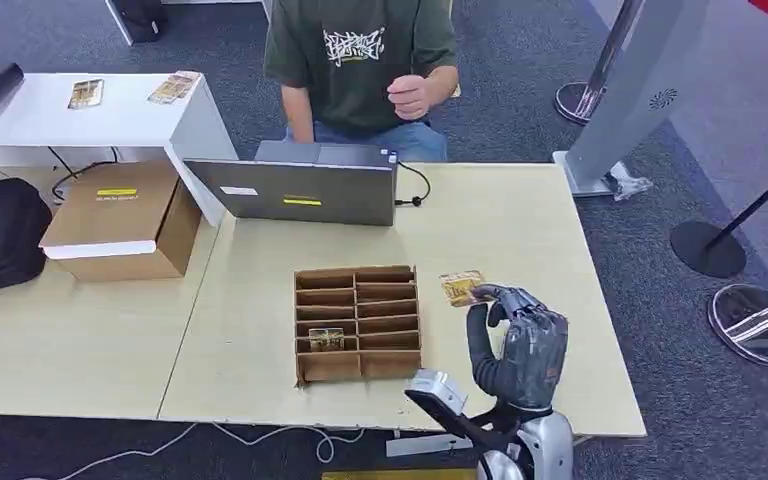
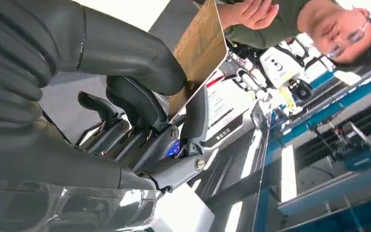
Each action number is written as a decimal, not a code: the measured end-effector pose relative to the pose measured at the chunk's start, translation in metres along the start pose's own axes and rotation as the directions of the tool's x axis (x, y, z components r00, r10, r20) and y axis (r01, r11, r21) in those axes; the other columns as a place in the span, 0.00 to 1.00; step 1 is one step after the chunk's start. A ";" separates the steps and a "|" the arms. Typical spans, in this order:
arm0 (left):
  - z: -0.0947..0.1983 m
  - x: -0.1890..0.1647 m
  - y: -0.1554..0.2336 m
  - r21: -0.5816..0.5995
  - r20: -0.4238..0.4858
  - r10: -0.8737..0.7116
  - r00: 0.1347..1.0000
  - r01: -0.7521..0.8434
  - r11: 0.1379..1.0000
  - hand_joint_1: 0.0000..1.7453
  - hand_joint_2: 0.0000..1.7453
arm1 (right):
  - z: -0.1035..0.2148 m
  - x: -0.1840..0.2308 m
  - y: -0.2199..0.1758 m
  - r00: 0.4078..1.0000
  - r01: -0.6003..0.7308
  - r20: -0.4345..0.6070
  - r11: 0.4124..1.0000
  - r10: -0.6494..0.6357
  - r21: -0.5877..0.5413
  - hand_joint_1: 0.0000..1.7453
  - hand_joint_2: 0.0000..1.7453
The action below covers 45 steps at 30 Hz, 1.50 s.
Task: Pass the card to the sensor for recognition and then transmit it.
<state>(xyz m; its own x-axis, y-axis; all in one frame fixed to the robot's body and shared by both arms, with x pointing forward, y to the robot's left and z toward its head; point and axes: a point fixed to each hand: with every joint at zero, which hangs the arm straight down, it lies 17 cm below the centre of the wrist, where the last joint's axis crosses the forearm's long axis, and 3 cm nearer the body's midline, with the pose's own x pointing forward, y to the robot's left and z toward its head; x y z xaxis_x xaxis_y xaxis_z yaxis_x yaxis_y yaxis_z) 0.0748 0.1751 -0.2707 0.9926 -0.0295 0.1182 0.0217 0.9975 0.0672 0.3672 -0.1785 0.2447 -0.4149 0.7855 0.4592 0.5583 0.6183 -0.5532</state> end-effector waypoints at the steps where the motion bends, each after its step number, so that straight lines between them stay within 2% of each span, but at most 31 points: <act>1: 0.000 -0.001 0.000 -0.001 -0.003 -0.006 1.000 0.006 1.000 0.00 0.00 | -0.001 -0.006 -0.004 1.000 0.014 -0.015 1.000 -0.014 -0.017 1.00 1.00; 9: 0.001 0.000 -0.003 -0.004 -0.009 -0.029 1.000 0.029 1.000 0.00 0.00 | -0.015 -0.015 -0.013 0.999 0.036 -0.025 0.997 -0.038 -0.065 1.00 1.00; 13: 0.002 0.003 -0.007 -0.013 -0.009 -0.039 0.999 0.039 0.999 0.00 0.00 | -0.036 -0.019 -0.012 0.999 0.041 -0.027 0.995 -0.043 -0.090 1.00 1.00; 18: 0.002 0.003 -0.007 -0.013 -0.010 -0.040 0.999 0.040 0.999 0.00 0.00 | -0.040 -0.019 -0.012 0.999 0.041 -0.028 0.995 -0.044 -0.093 1.00 1.00; 21: 0.002 0.006 -0.009 -0.019 -0.011 -0.062 0.998 0.061 0.998 0.00 0.00 | -0.079 -0.022 -0.004 0.998 0.042 -0.043 0.992 -0.048 -0.122 1.00 1.00; 29: 0.003 0.012 -0.011 -0.031 -0.014 -0.112 0.994 0.111 0.993 0.00 0.00 | -0.134 -0.022 0.014 0.992 0.038 -0.117 0.991 -0.054 -0.132 1.00 1.00; 35: 0.005 0.020 -0.014 -0.037 -0.003 -0.163 0.987 0.162 0.986 0.00 0.00 | -0.162 -0.015 0.037 0.987 0.053 -0.146 0.993 -0.067 -0.101 1.00 1.00; 45: 0.007 0.027 -0.019 -0.047 0.006 -0.223 0.975 0.223 0.974 0.00 0.00 | -0.176 -0.029 0.092 0.980 -0.073 -0.180 0.995 0.083 0.065 1.00 1.00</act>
<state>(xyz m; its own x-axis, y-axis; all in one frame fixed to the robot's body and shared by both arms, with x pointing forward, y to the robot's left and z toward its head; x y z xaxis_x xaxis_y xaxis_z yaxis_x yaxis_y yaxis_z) 0.1002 0.1545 -0.2623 0.9619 -0.2520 0.1058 0.2485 0.9676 0.0451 0.5571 -0.1491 0.3029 -0.2306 0.8165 0.5293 0.5393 0.5600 -0.6289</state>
